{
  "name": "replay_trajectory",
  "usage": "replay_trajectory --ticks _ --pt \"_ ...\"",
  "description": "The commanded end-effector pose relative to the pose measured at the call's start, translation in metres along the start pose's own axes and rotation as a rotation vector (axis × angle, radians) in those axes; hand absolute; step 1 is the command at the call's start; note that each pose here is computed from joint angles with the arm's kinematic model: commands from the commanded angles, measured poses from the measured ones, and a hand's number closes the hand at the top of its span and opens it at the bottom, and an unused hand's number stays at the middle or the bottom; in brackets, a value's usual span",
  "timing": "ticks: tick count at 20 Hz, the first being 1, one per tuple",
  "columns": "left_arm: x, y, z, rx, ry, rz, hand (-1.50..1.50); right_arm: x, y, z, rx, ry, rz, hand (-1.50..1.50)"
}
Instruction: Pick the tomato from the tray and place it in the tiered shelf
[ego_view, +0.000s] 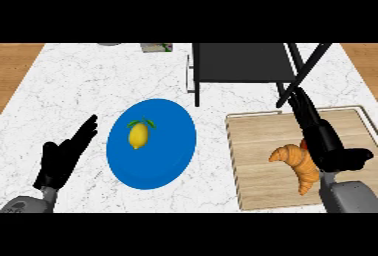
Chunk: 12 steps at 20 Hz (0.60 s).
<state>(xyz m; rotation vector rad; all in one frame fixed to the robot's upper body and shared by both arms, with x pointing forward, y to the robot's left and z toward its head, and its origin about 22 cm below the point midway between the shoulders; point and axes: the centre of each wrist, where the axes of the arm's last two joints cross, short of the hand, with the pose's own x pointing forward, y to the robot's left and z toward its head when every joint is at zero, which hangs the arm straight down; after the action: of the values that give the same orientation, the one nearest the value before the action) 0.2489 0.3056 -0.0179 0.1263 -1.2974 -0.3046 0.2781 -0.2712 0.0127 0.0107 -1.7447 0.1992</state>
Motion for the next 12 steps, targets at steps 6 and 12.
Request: replay_trajectory --ticks 6,12 --pt "-0.026 0.01 0.01 0.223 0.18 0.224 0.0 0.125 -0.155 0.004 -0.039 -0.453 0.447 1.5" --pt "-0.009 -0.014 -0.01 0.126 0.208 0.297 0.0 0.066 -0.25 0.069 -0.219 -0.137 0.494 -1.5"
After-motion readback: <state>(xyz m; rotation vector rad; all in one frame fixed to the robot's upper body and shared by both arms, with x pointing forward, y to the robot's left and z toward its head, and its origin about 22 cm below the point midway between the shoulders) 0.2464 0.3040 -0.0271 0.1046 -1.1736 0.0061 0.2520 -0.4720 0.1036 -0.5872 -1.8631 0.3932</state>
